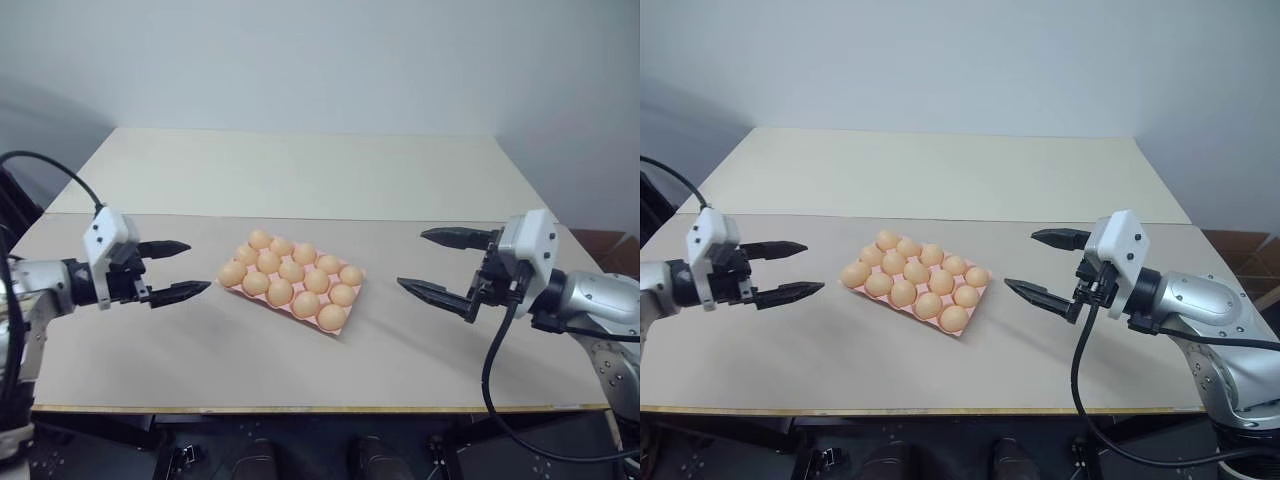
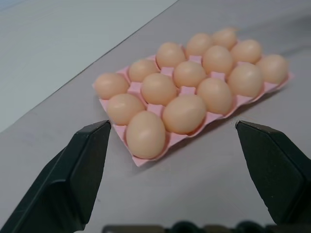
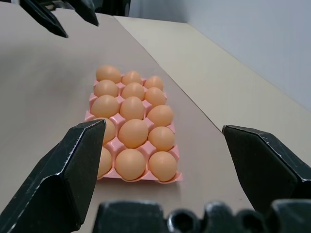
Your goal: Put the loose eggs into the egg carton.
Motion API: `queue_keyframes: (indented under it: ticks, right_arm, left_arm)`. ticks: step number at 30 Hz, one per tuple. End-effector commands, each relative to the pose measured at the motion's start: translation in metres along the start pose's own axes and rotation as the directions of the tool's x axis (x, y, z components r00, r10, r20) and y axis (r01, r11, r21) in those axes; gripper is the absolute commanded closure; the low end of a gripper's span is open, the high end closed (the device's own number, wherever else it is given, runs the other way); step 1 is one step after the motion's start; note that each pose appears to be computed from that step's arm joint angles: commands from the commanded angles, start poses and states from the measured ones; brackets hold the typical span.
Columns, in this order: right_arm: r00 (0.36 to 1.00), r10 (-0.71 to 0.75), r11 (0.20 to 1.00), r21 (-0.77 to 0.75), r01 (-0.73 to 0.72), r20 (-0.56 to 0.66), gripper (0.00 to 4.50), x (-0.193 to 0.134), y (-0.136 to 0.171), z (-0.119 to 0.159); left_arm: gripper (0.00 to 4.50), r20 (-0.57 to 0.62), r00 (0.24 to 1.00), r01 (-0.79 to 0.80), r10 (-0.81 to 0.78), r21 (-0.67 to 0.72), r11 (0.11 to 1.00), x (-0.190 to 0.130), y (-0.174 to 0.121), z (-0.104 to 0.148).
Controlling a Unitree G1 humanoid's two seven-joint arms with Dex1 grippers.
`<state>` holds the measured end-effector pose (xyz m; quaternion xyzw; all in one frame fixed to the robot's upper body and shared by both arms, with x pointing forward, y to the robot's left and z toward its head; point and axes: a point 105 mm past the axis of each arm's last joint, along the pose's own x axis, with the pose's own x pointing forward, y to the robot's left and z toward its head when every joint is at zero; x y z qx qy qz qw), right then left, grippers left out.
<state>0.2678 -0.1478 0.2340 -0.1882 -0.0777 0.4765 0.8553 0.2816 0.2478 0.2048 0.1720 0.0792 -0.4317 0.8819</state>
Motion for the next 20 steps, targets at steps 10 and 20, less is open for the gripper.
queue_keyframes:
  ticks: [10,20]
  right_arm:
    - [0.997,0.079,0.997,-0.005,-0.079,-0.013,0.00,-0.002,-0.002,-0.005]
    - [0.993,0.112,0.993,-0.019,-0.112,-0.026,0.00,0.000,-0.002,-0.011]
  left_arm:
    - [0.03,0.000,0.979,-0.202,0.202,-0.030,0.979,-0.037,-0.033,0.001]
    - [0.03,0.013,0.971,-0.236,0.237,-0.037,0.971,-0.046,-0.036,0.006]
